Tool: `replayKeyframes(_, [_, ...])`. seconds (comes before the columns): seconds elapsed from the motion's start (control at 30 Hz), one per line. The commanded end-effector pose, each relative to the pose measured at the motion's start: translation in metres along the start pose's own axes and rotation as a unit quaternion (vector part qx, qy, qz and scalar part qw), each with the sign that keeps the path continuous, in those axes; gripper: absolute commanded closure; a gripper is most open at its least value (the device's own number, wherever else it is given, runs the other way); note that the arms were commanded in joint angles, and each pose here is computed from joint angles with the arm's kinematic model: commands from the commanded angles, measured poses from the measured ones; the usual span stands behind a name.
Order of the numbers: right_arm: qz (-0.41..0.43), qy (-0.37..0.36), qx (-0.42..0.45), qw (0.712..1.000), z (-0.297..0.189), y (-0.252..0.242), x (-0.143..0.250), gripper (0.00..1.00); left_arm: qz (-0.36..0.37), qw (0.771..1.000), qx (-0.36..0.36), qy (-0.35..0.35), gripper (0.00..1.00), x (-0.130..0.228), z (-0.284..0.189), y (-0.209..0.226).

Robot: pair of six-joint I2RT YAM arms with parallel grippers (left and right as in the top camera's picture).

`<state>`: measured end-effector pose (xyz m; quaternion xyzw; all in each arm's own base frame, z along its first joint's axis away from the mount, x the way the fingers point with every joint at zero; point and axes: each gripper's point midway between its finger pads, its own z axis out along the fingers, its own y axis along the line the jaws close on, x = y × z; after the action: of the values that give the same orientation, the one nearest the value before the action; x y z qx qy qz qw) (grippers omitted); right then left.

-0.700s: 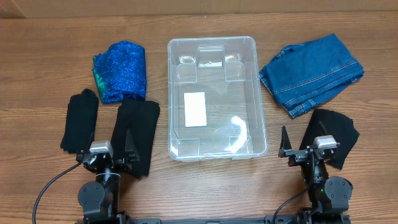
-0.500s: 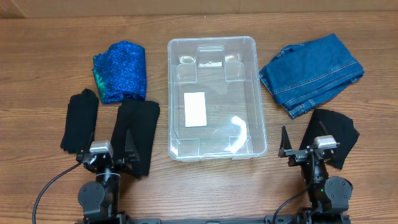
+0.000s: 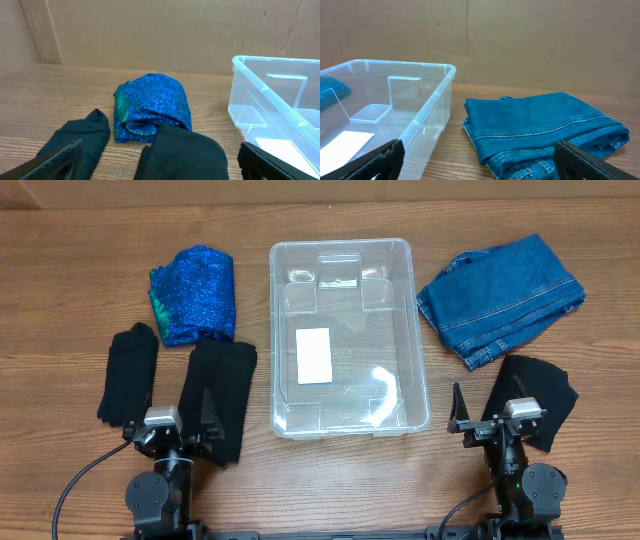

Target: Pack container

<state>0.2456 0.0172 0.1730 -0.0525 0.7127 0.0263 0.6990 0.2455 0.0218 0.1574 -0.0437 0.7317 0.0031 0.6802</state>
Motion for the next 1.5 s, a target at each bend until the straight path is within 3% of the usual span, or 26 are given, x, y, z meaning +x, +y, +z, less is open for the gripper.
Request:
replayKeyframes(0.0, [0.001, -0.002, 0.002, 1.0, 0.0001, -0.0002, 0.0017, 0.0, -0.003, 1.0, 0.009, -0.003, 0.0, -0.0004, -0.0004, -0.0031])
replayKeyframes(1.47, [0.019, -0.003, 0.0, 1.0, 0.0001, 0.0005, 0.0011, 0.0, -0.003, 1.0, 0.01, -0.003, 0.0, -0.0007, -0.0004, -0.0036])
